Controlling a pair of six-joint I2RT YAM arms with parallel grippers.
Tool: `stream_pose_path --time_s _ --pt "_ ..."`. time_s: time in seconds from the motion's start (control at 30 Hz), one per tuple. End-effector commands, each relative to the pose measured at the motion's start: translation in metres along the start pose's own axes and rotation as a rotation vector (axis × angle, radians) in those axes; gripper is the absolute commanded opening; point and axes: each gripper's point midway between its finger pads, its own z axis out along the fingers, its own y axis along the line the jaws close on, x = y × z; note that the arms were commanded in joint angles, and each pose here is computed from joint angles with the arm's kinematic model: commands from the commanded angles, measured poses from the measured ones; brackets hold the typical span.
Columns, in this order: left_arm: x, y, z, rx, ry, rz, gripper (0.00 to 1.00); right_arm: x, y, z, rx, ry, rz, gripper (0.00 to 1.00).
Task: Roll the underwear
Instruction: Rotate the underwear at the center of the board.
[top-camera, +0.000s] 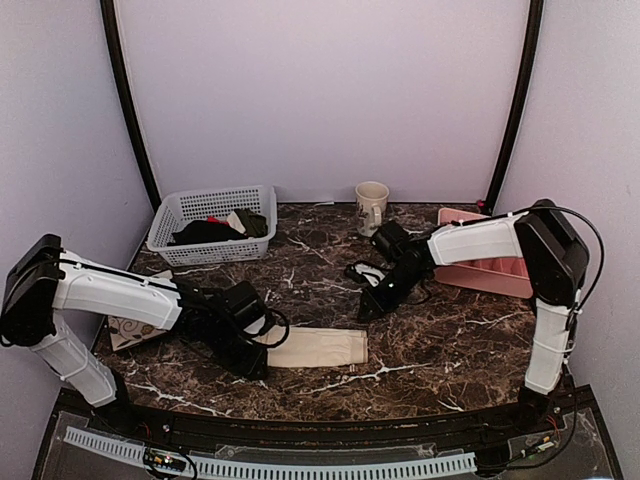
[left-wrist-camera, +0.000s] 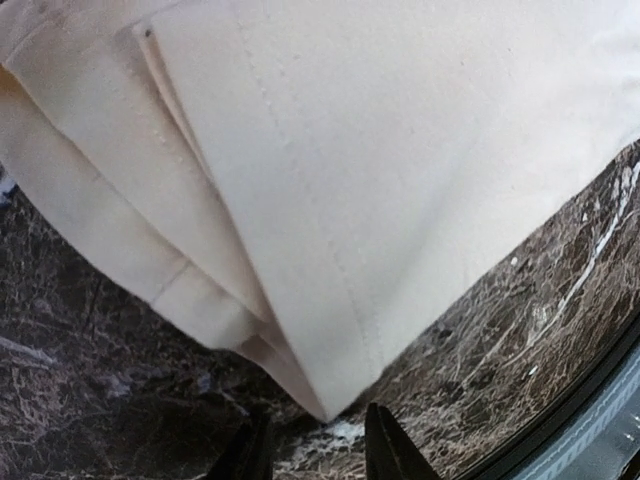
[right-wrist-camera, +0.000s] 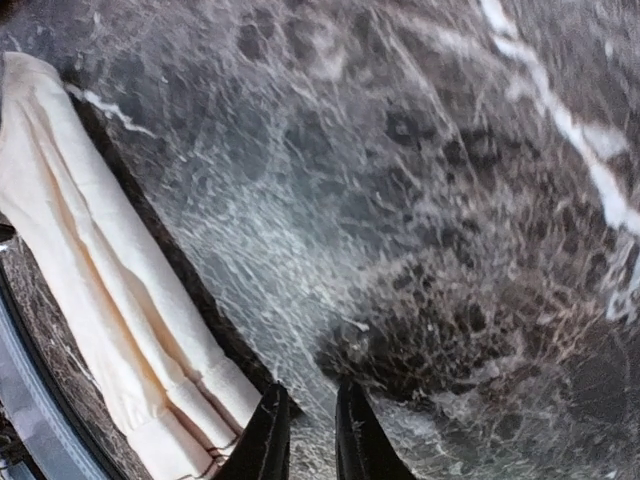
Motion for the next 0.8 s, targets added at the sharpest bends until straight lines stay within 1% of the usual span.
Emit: stream_pose_path --time_s 0.0,0.2,0.3,0.4,0.5,0.6,0.77 --pt "-0.013 0.001 0.006 -0.019 -0.053 -0.046 0.35 0.023 -0.003 0.013 0.004 0.040 -0.005 0.16" --pt "-0.031 0.018 0.012 -0.071 -0.079 -0.066 0.35 0.058 0.010 0.023 -0.001 0.075 0.002 0.08" --pt "-0.047 0.031 0.009 -0.096 -0.096 -0.064 0.36 0.074 0.021 0.025 -0.021 0.077 0.023 0.07" --pt "-0.071 0.041 0.003 -0.085 -0.133 -0.059 0.37 0.093 0.038 0.030 -0.061 0.083 0.039 0.06" --pt "-0.100 0.033 0.002 -0.045 -0.161 0.027 0.39 0.110 0.064 0.040 -0.113 0.092 0.021 0.06" --pt "-0.116 0.018 0.016 -0.002 -0.132 0.113 0.40 0.114 0.094 0.050 -0.178 0.082 -0.003 0.06" --pt "-0.137 -0.006 0.030 0.100 -0.117 0.160 0.40 0.108 0.125 0.062 -0.237 0.058 -0.030 0.06"
